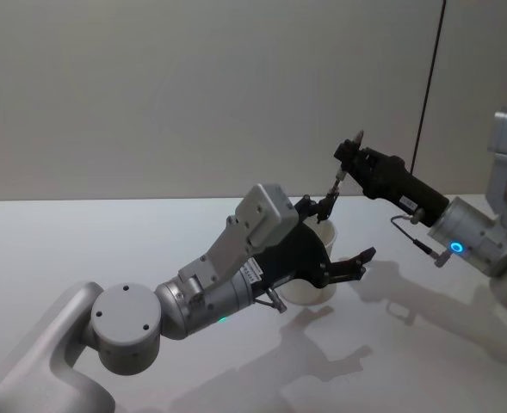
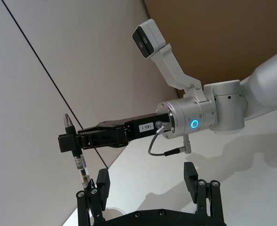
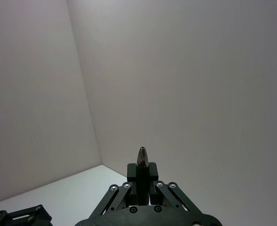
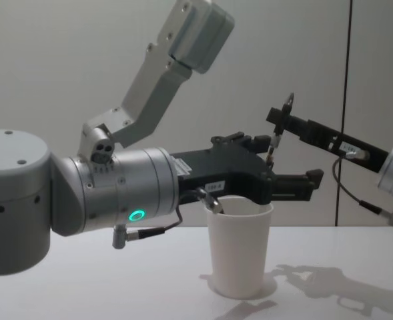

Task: Place the pen into the pen holder.

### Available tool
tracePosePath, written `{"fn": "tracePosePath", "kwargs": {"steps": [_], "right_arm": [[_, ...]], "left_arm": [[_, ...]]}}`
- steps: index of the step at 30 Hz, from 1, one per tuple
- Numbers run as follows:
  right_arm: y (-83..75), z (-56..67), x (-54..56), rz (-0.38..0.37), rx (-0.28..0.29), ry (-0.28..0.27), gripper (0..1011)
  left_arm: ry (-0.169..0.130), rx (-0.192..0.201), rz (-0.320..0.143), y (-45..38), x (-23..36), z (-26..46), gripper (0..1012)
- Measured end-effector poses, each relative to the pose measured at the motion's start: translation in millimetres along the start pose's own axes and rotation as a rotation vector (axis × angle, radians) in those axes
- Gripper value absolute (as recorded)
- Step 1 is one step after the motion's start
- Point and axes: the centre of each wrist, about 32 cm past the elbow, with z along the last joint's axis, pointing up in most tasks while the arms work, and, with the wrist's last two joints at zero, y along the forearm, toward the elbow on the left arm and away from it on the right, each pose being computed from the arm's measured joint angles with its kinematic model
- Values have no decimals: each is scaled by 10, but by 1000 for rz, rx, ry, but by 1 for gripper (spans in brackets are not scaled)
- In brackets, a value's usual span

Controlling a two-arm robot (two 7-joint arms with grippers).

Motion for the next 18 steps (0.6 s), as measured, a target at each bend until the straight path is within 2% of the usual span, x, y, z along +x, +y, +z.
{"fn": "tracePosePath", "kwargs": {"steps": [18], "right_arm": [[-24, -115, -91, -4, -3, -9, 123]], "left_arm": [[0, 0, 0, 0, 0, 0, 1003]]}}
